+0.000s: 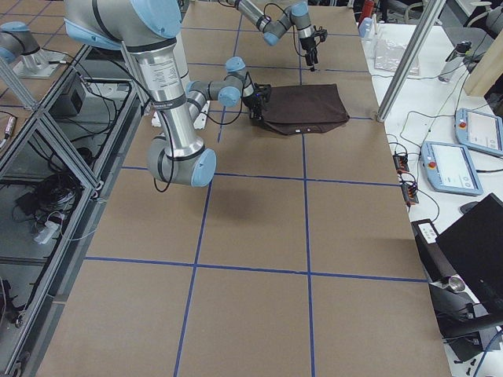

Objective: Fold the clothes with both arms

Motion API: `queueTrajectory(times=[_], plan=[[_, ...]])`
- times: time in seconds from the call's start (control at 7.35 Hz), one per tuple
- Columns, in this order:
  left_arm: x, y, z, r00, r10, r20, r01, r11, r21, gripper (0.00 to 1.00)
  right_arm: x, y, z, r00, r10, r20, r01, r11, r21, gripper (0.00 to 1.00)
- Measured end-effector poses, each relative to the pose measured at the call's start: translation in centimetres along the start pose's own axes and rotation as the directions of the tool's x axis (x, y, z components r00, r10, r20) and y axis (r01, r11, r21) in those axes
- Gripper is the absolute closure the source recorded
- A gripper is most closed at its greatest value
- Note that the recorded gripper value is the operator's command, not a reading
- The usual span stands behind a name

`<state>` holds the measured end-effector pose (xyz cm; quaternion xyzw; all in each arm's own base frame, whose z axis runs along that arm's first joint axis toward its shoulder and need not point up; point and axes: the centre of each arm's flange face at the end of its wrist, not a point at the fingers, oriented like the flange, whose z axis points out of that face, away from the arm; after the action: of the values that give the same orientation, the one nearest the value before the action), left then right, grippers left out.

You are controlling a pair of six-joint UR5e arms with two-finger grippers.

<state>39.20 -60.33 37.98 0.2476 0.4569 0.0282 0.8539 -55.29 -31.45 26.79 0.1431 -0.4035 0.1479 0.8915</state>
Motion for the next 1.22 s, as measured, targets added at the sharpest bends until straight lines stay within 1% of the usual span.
queueTrajectory(times=[0.27,0.54,0.68,0.95,1.09,1.22], plan=[[0.5,0.6,-1.0,1.000,-0.011,-0.022,0.011,1.000,-0.005,0.00,2.4,5.5,-1.4,1.000,-0.027,0.007,0.027,1.000,0.000,1.00],[0.7,0.8,-1.0,1.000,-0.012,-0.024,0.012,1.000,-0.007,0.00,3.1,8.7,-1.9,0.999,-0.030,0.011,0.030,1.000,-0.003,1.00],[0.7,0.9,-1.0,1.000,-0.012,-0.026,0.011,1.000,-0.008,0.00,3.3,9.5,-1.9,0.999,-0.032,0.008,0.032,0.999,-0.003,0.01],[0.8,0.9,-1.0,1.000,-0.011,-0.026,0.011,1.000,-0.008,0.00,4.1,10.0,-1.7,0.999,-0.042,0.000,0.042,0.999,0.005,0.00],[0.8,1.0,-0.9,1.000,-0.011,-0.026,0.010,1.000,-0.009,0.00,4.2,9.9,-1.9,0.998,-0.061,0.003,0.061,0.998,0.011,0.00],[0.8,1.0,-0.9,1.000,-0.010,-0.026,0.010,1.000,-0.009,0.00,4.1,9.9,-2.2,0.995,-0.101,0.009,0.101,0.995,0.013,0.00]])
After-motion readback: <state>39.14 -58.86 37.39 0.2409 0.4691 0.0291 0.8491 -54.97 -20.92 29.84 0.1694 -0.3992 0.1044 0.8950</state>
